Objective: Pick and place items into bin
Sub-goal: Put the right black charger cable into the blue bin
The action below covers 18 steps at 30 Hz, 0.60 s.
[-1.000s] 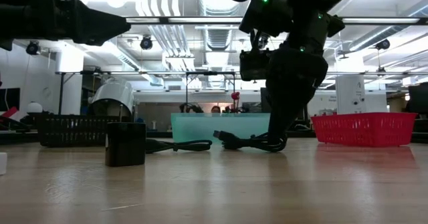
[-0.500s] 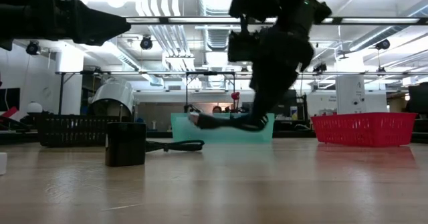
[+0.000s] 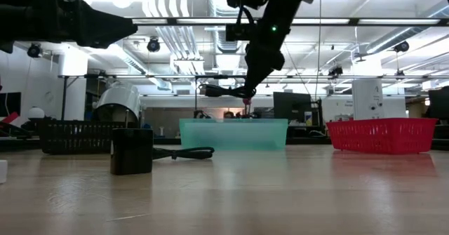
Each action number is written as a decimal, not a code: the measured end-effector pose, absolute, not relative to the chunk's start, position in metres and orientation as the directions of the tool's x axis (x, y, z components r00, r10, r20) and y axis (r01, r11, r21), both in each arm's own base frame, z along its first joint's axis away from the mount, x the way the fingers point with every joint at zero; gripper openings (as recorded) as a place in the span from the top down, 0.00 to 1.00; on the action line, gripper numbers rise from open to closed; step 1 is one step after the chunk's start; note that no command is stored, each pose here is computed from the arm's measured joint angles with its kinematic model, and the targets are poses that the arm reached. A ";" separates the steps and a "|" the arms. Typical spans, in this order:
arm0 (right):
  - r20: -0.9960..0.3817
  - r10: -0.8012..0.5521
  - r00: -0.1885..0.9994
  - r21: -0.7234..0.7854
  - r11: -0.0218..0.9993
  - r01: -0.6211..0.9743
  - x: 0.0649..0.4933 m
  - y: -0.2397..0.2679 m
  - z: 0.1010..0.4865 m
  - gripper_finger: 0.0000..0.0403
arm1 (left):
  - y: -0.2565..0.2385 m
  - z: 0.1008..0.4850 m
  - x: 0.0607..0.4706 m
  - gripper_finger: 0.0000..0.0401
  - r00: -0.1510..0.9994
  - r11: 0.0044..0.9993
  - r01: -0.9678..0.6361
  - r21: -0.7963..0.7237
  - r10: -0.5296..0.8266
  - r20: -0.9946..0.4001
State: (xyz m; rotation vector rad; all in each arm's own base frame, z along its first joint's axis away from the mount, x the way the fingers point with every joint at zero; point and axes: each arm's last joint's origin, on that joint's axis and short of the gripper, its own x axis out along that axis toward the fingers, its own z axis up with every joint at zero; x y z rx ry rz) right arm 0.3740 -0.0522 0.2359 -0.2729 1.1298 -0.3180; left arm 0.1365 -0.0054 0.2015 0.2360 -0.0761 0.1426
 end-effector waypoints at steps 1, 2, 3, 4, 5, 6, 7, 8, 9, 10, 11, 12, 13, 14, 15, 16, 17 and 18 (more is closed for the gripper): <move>-0.835 -0.392 0.386 -0.379 0.918 0.114 0.373 -0.061 0.238 0.97 | -0.005 0.202 0.137 0.53 0.987 0.962 -0.150 0.227 0.132 0.093; -0.832 -0.403 0.381 -0.387 0.914 0.121 0.372 -0.071 0.239 0.97 | -0.005 0.202 0.137 0.53 0.987 0.962 -0.150 0.227 0.132 0.093; -0.831 -0.412 0.374 -0.394 0.910 0.128 0.371 -0.081 0.239 0.97 | -0.005 0.202 0.136 0.53 0.987 0.962 -0.149 0.227 0.131 0.092; -0.831 -0.422 0.362 -0.400 0.906 0.138 0.368 -0.091 0.239 0.97 | -0.005 0.201 0.136 0.53 0.987 0.962 -0.150 0.227 0.132 0.092; -0.832 -0.431 0.349 -0.403 0.902 0.152 0.366 -0.100 0.239 0.97 | -0.005 0.202 0.137 0.53 0.987 0.962 -0.150 0.227 0.132 0.093; -0.833 -0.439 0.337 -0.406 0.898 0.168 0.363 -0.110 0.239 0.97 | -0.005 0.202 0.137 0.53 0.987 0.962 -0.150 0.227 0.132 0.092; -0.834 -0.444 0.327 -0.404 0.896 0.185 0.360 -0.118 0.238 0.97 | -0.005 0.201 0.137 0.53 0.987 0.962 -0.149 0.227 0.131 0.092; -0.836 -0.445 0.321 -0.398 0.895 0.203 0.357 -0.126 0.238 0.97 | -0.005 0.201 0.137 0.53 0.987 0.962 -0.150 0.227 0.132 0.092; -0.841 -0.435 0.322 -0.382 0.898 0.217 0.355 -0.132 0.237 0.96 | -0.005 0.201 0.137 0.53 0.987 0.962 -0.149 0.227 0.131 0.092; -0.849 -0.417 0.325 -0.359 0.906 0.225 0.353 -0.138 0.236 0.96 | -0.005 0.202 0.137 0.53 0.987 0.962 -0.149 0.227 0.131 0.092; -0.858 -0.392 0.333 -0.330 0.916 0.229 0.351 -0.143 0.235 0.95 | -0.005 0.202 0.137 0.53 0.987 0.962 -0.150 0.227 0.132 0.092; -0.864 -0.365 0.345 -0.300 0.926 0.230 0.350 -0.147 0.235 0.93 | -0.005 0.201 0.137 0.53 0.987 0.962 -0.150 0.227 0.132 0.092; -0.866 -0.346 0.363 -0.275 0.933 0.233 0.349 -0.150 0.234 0.92 | -0.005 0.202 0.136 0.53 0.987 0.962 -0.150 0.227 0.132 0.093; -0.863 -0.330 0.383 -0.256 0.938 0.233 0.350 -0.153 0.235 0.90 | -0.005 0.202 0.137 0.53 0.987 0.962 -0.149 0.227 0.131 0.092; -0.859 -0.322 0.398 -0.244 0.941 0.234 0.350 -0.154 0.235 0.89 | -0.005 0.202 0.137 0.53 0.987 0.962 -0.150 0.227 0.132 0.092; -0.855 -0.321 0.407 -0.240 0.941 0.237 0.350 -0.156 0.236 0.88 | -0.005 0.202 0.137 0.53 0.987 0.962 -0.150 0.227 0.132 0.092; -0.852 -0.322 0.412 -0.240 0.941 0.239 0.351 -0.156 0.236 0.86 | -0.005 0.202 0.137 0.53 0.987 0.962 -0.150 0.227 0.132 0.092; -0.850 -0.322 0.416 -0.240 0.941 0.239 0.351 -0.156 0.236 0.85 | -0.005 0.202 0.137 0.53 0.987 0.962 -0.150 0.227 0.132 0.092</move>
